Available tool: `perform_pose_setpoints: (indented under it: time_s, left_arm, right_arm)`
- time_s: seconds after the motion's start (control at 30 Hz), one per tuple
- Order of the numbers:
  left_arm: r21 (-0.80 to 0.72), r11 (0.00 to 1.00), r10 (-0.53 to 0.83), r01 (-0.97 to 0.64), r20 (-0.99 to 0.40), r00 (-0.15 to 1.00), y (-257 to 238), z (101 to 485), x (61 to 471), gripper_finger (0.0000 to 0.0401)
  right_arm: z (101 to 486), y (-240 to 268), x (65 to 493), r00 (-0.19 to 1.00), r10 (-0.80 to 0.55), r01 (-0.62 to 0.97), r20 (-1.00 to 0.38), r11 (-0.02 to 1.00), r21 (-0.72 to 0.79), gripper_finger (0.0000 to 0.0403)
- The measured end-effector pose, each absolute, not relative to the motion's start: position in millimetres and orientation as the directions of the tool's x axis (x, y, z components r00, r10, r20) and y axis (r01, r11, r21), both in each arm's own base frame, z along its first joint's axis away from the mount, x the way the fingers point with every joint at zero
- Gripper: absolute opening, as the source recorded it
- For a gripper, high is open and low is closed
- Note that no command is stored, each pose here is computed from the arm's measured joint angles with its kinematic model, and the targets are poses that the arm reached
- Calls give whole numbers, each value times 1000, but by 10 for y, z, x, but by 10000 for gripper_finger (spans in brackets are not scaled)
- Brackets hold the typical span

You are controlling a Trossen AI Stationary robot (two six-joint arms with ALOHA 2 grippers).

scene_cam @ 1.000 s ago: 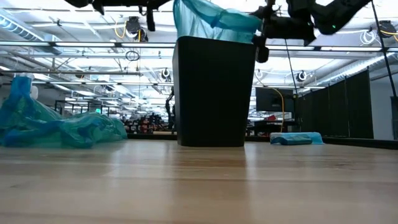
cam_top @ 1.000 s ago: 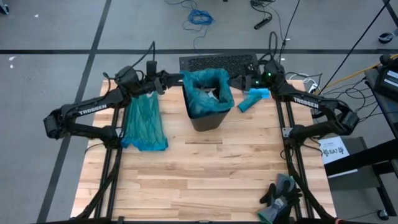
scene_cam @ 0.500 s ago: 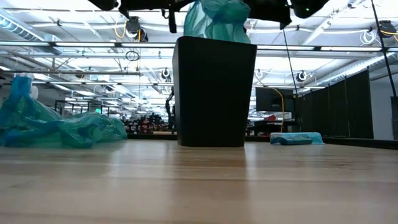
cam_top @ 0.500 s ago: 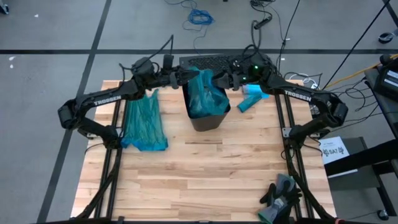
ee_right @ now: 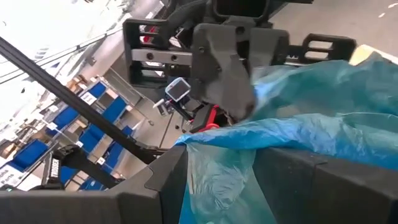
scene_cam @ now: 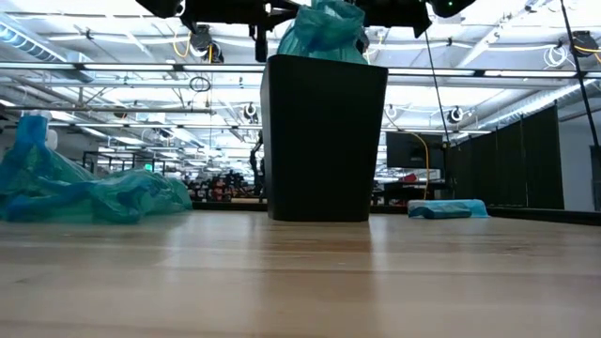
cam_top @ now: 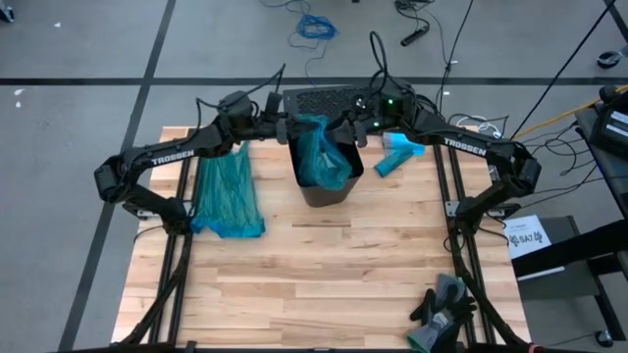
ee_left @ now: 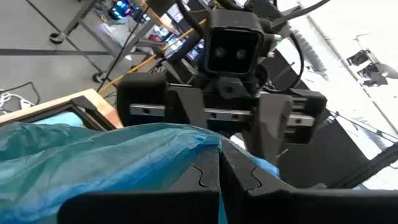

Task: Place trash/remove bag and relplace
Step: Remove the blue trash bag from the black trash bin

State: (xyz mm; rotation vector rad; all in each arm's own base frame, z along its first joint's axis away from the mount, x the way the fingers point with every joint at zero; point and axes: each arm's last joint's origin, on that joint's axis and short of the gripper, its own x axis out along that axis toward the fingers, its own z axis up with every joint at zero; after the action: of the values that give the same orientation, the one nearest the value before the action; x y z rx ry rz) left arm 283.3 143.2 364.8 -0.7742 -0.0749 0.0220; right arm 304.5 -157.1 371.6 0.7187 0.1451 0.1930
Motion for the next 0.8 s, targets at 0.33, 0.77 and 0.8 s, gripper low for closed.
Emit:
perform_pose_setpoints:
  time_s: [0.33,0.77,0.8]
  left_arm:
    - [-698,716,38,15,61,997,1426,3649,2835,0]
    - [-700,714,51,4,58,997,1430,3646,2835,0]
    - [-700,714,54,0,56,997,1430,3644,2836,0]
  right_arm:
    - [3629,-1585,3050,984,100,17,-150,777,629,167]
    - [3635,-1542,3085,987,53,47,-149,801,596,164]
    - [3637,-1536,3088,988,55,44,-147,801,597,163]
